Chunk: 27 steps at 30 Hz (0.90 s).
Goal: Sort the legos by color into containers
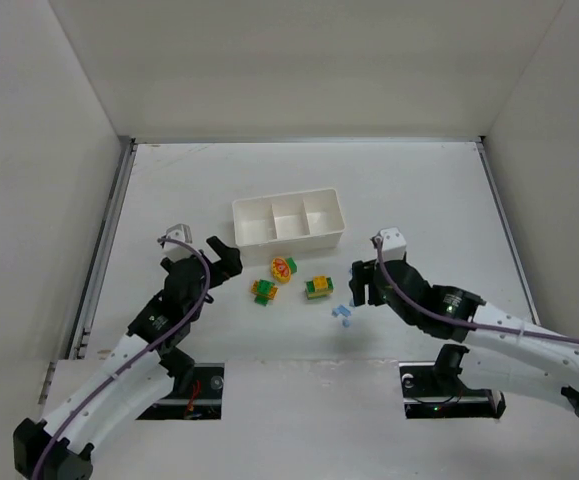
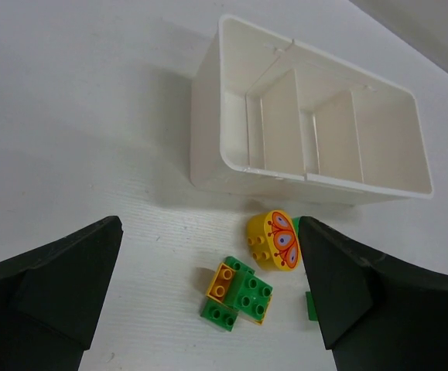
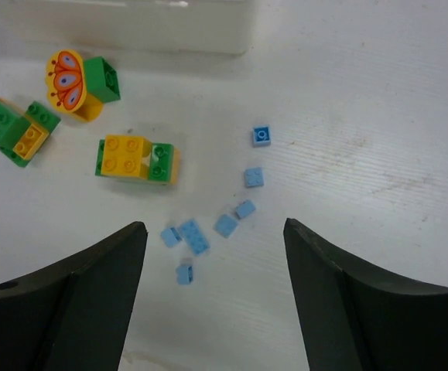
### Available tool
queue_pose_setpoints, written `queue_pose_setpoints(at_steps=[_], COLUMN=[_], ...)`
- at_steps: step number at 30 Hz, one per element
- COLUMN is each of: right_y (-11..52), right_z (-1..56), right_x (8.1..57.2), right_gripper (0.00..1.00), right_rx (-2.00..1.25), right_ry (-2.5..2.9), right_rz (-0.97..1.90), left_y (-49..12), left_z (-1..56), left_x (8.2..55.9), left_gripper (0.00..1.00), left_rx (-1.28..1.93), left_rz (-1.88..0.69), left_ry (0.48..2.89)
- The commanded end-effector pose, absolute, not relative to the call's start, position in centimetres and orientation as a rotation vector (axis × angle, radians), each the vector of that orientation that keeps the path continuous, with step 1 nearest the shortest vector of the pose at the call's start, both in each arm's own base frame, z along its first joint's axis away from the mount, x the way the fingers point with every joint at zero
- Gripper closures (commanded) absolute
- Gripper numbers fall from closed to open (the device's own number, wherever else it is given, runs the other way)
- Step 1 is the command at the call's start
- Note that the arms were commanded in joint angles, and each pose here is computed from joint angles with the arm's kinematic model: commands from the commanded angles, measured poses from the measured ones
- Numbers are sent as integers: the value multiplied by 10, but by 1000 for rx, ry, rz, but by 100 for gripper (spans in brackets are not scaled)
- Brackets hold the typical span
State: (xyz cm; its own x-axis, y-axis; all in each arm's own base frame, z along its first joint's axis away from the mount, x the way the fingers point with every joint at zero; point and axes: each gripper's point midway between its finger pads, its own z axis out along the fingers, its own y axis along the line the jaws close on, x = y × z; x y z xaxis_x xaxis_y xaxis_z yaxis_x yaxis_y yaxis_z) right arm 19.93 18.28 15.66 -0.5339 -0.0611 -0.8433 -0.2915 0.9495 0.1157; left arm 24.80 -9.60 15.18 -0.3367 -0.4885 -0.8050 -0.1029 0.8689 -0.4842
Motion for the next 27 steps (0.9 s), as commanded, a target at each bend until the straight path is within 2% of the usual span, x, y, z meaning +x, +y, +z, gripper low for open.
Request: queue_pose_setpoints(at_steps=[1, 5, 7, 9, 11, 14, 16, 17, 19, 20, 21, 22, 24, 27], right_y=[200, 225, 236, 243, 248, 247, 249, 251, 256, 259, 260, 261, 264, 268], right_z=[170, 165, 155, 142, 130, 118, 116, 116, 117, 116, 116, 115, 112, 105], right_x=[196, 189, 184, 179, 177, 180, 182, 184, 188, 192, 195, 198, 202, 212], right_gripper=[31, 64, 75, 78, 71, 36, 21, 17, 10, 7, 5, 3, 1, 0], right_rx=[-362, -527, -607, -689, -748, -795, -816, -820, -832, -840, -846, -861, -903, -970], right_ry=[2097, 2083, 2088, 2115, 2136, 2149, 2147, 2144, 2141, 2147, 2151, 2154, 2153, 2143], right_rz=[305, 295, 280, 269, 256, 199, 192, 196, 223, 233, 229, 220, 194, 148], left_y=[-99, -97, -95, -98, -101, -107, -107, -109, -112, -113, -112, -112, -111, -111], left_z=[197, 209, 210, 213, 218, 225, 232, 233, 237, 236, 233, 229, 221, 216], left_x=[262, 275, 282, 290, 296, 298, 298, 297, 295, 294, 294, 294, 295, 295], left_gripper=[0, 0, 0, 0, 0, 0, 0, 7, 45, 59, 67, 71, 71, 62], left_rx=[-481, -493, -519, -516, -512, -511, -488, -452, -389, -378, -373, -372, -377, -395], left_rz=[-479, -458, -434, -430, -440, -485, -520, -536, -572, -585, -586, -582, -563, -571], left_ry=[1761, 1713, 1700, 1685, 1662, 1608, 1562, 1549, 1515, 1510, 1517, 1530, 1560, 1568])
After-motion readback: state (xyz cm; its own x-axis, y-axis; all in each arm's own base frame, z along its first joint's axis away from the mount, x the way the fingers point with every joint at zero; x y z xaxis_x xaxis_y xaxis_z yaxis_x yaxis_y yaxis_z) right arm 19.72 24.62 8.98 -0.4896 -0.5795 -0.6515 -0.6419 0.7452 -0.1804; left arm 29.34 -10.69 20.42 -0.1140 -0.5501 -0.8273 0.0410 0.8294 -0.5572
